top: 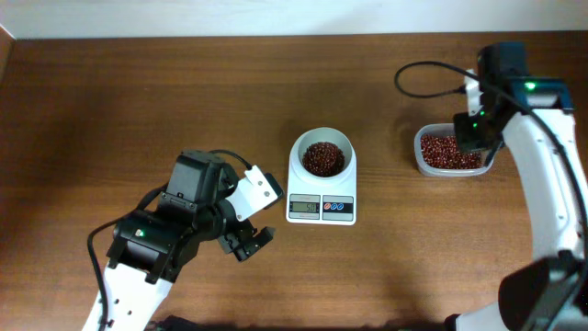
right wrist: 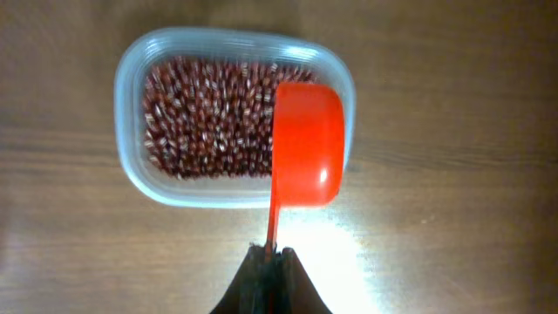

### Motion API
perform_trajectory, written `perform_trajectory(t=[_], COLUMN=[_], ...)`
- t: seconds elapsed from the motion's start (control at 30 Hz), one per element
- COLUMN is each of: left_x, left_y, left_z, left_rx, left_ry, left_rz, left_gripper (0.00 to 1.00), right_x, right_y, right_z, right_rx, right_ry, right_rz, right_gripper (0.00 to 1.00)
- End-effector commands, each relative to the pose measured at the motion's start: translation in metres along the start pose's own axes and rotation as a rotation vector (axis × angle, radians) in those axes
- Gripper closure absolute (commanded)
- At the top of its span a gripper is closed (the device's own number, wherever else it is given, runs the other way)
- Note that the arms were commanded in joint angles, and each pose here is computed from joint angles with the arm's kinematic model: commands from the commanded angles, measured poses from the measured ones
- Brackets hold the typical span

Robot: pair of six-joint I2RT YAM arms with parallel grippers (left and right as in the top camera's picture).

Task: Scoop and weigh 50g on scale
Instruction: 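Move the scoop right back over the bean tub, then lower the scoop to the table in front of the tub and open the right gripper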

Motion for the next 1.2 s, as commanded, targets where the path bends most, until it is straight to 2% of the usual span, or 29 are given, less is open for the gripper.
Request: perform_trajectory(t=[0.0, 0.07, 0.2, 0.4, 0.47, 0.57, 0.67, 0.7, 0.77, 0.83, 0.87, 0.9, 0.93, 0.97, 1.07, 1.17], left_x=[-0.005, -0.005, -0.005, -0.005, -0.005, -0.005, -0.005, -0.005, -0.005, -0.005, -0.005, -0.005, -0.005, -0.005, -0.005, -0.005], left_y=[-0.005, -0.005, -0.005, -0.005, -0.005, -0.005, -0.005, -0.005, -0.005, -0.005, -0.005, -0.005, -0.005, -0.005, -0.005, -0.005], left_z=[0.0, 0.0, 0.0, 0.0, 0.0, 0.0, 0.0, 0.0, 0.0, 0.0, 0.0, 0.0, 0.0, 0.0, 0.0, 0.0], left_rx=[0.016, 0.016, 0.016, 0.016, 0.016, 0.016, 0.016, 0.016, 0.016, 0.016, 0.016, 0.016, 0.016, 0.016, 0.016, 0.016], left_ry=[0.001, 0.001, 0.001, 0.001, 0.001, 0.001, 0.001, 0.001, 0.001, 0.001, 0.001, 0.001, 0.001, 0.001, 0.001, 0.001], left_rz=[-0.022, -0.022, -0.022, -0.022, -0.022, -0.022, -0.022, -0.022, -0.022, -0.022, -0.022, -0.022, -0.022, -0.022, -0.022, -0.022], left_gripper=[0.01, 0.01, 0.01, 0.01, 0.01, 0.01, 0.01, 0.01, 0.01, 0.01, 0.01, 0.01, 0.01, 0.01, 0.01, 0.01], right_x=[-0.064, -0.092, -0.093, 0.0, 0.041, 0.071, 0.077, 0.078, 0.079, 0.081, 0.084, 0.086, 0.089, 0.092, 0.098, 0.068], right_y=[0.013, 0.047, 0.101, 0.14, 0.141, 0.152, 0.161, 0.162, 0.164, 0.167, 0.171, 0.178, 0.181, 0.186, 0.198, 0.156], right_z=[0.025, 0.028, 0.035, 0.106, 0.111, 0.114, 0.114, 0.114, 0.113, 0.111, 0.11, 0.109, 0.106, 0.102, 0.082, 0.057], right_rx=[0.138, 0.245, 0.412, 0.546, 0.638, 0.812, 0.838, 0.838, 0.838, 0.838, 0.84, 0.842, 0.84, 0.844, 0.898, 0.839], right_ry=[-0.334, -0.484, -0.588, -0.79, -0.767, -0.757, -0.74, -0.729, -0.712, -0.687, -0.656, -0.619, -0.587, -0.538, -0.366, -0.408], right_rz=[-0.154, -0.146, -0.04, -0.051, -0.078, -0.056, -0.028, -0.024, -0.017, -0.004, 0.02, 0.054, 0.066, 0.084, 0.136, -0.04], right_gripper=[0.96, 0.96, 0.96, 0.96, 0.96, 0.96, 0.95, 0.85, 0.81, 0.61, 0.55, 0.4, 0.15, 0.01, 0.01, 0.01])
Point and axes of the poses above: each gripper's point midway between its finger pads, its own x axis out along the fingers, its own z axis along the line the jaws close on, y = z × x, the point moved 3 cm from there along -x, back along the fingers, and after that the axes turned 15 degrees about -x, right-handed, at the moved point
